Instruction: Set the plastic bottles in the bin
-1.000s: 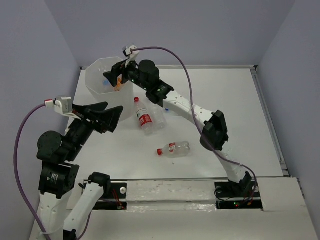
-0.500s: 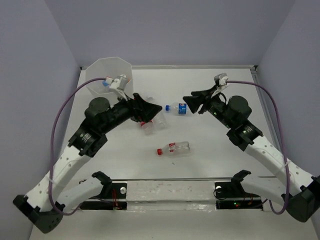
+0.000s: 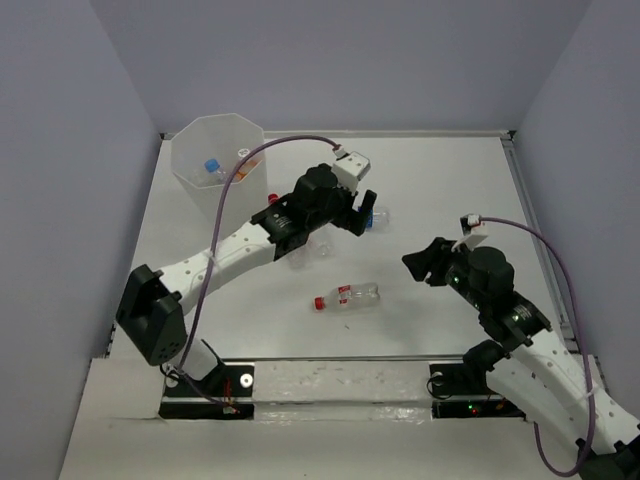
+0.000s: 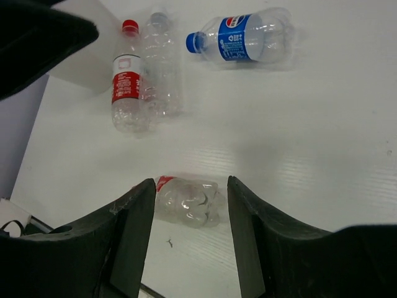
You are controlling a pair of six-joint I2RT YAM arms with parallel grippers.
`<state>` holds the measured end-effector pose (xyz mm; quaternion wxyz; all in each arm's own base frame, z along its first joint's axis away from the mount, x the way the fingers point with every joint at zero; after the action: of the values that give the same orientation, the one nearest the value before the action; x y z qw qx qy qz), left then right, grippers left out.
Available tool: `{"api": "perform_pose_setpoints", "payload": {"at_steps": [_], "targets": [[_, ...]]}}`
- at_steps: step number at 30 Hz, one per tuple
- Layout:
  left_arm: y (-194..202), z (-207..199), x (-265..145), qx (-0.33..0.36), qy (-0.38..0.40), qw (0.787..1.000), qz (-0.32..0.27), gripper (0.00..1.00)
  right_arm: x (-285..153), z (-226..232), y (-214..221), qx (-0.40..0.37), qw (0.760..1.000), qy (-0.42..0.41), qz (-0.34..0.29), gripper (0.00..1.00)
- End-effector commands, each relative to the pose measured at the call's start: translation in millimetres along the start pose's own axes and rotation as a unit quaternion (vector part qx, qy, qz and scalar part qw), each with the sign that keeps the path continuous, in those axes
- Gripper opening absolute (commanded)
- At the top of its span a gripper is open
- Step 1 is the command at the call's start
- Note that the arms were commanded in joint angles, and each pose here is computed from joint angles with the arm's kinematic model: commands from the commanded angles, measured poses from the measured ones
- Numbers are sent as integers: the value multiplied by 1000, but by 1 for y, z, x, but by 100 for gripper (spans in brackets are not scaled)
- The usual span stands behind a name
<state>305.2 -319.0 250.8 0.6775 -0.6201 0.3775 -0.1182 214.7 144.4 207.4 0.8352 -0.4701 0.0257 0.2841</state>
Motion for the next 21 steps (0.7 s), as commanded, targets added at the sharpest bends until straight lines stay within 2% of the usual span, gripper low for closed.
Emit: {"api": "perform_pose_setpoints", "payload": {"at_steps": [1,2,4,6,13,21], "targets": [[-47,-12,44,158,61,985,-37,99,-18,-14,25,38,999,12,21,55],[-28,-16,52,171,84,982,12,99,-21,-18,30,38,999,18,26,55],[-17,-18,81,191,97,975,54,99,-30,-14,27,42,999,4,17,55],[20,-16,101,213,112,963,122,99,-37,-3,31,52,998,-31,27,55],[63,-10,127,243,127,944,182,99,-46,4,37,48,996,-63,42,56],[83,-5,158,255,114,941,192,99,-48,14,44,30,992,-101,63,57]]}}
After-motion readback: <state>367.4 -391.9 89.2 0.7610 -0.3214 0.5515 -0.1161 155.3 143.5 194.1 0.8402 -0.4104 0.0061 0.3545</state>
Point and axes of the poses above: each gripper's point midway between its finger pads, its own x axis out along the fingers, its own z axis along the line the jaws close on, y = z × x, the point moved 2 cm from there along -x, back along the fingers, and after that the axes turned 3 degrees about x, right-handed, at the moved point
